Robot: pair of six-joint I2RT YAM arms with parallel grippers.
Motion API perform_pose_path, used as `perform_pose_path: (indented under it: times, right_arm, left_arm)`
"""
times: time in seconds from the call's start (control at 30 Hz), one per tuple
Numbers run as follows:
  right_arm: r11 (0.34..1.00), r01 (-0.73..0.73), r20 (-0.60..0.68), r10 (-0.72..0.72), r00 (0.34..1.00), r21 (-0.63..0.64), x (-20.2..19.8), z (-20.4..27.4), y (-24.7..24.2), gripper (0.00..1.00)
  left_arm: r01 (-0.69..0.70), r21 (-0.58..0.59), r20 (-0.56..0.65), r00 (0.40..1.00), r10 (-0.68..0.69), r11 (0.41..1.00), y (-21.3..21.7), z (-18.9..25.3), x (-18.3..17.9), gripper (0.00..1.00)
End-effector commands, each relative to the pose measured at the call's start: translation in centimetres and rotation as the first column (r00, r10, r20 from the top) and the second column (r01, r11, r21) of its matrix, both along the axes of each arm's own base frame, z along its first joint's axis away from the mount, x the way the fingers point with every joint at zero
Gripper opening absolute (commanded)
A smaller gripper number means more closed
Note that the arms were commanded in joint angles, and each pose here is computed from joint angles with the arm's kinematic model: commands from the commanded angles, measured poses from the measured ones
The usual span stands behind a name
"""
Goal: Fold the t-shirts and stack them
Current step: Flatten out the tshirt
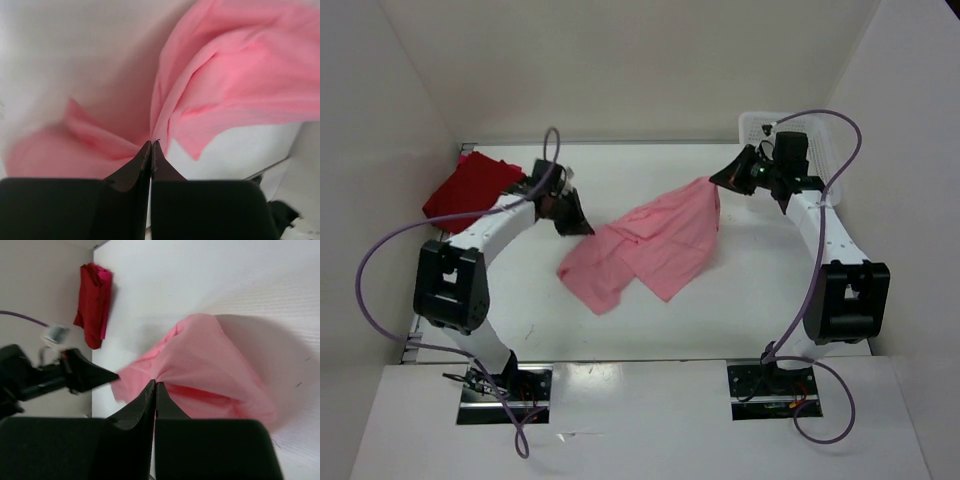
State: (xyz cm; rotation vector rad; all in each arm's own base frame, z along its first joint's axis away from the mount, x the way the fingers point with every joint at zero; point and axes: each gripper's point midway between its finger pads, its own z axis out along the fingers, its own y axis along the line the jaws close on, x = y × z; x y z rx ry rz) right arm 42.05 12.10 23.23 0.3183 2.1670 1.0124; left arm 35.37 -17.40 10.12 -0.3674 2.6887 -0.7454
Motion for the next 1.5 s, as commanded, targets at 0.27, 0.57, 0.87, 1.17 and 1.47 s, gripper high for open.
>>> perform_pose_path:
  times: [0.27, 0.57, 0.87, 1.17, 1.47]
  right_arm:
    - [0.99, -0.111, 0.327, 0.076, 0.942, 0.087, -5.0, 16.5, 1.6, 0.0]
    - [0.992, -0.07, 0.15, 0.053, 0.987, 0.109, -6.2, 9.2, 1.1, 0.0]
    - [0.999, 0.031, -0.101, -0.029, 0.994, 0.017, 2.0, -4.2, -0.6, 0.0]
    - [0.996, 0.06, -0.108, -0.067, 0.992, -0.068, 2.4, -5.5, -1.1, 0.0]
    - [0.998, 0.047, -0.086, -0.05, 0.995, -0.041, 1.0, -4.5, -0.4, 0.0]
  left_arm:
    - [-0.122, -0.007, 0.466, 0.878, 0.111, 0.993, 7.4, 21.9, 1.3, 0.02]
    - [-0.246, 0.085, 0.314, 0.926, 0.208, 0.966, 11.7, 15.0, -2.2, 0.14]
    - [-0.224, 0.073, 0.078, 0.973, 0.218, 0.972, 10.3, 2.9, 2.0, 0.39]
    - [-0.216, 0.107, -0.056, 0.973, 0.223, 0.97, 10.3, -2.3, -5.9, 0.48]
    - [-0.482, 0.031, -0.081, 0.872, 0.483, 0.875, 10.9, -3.4, -10.6, 0.45]
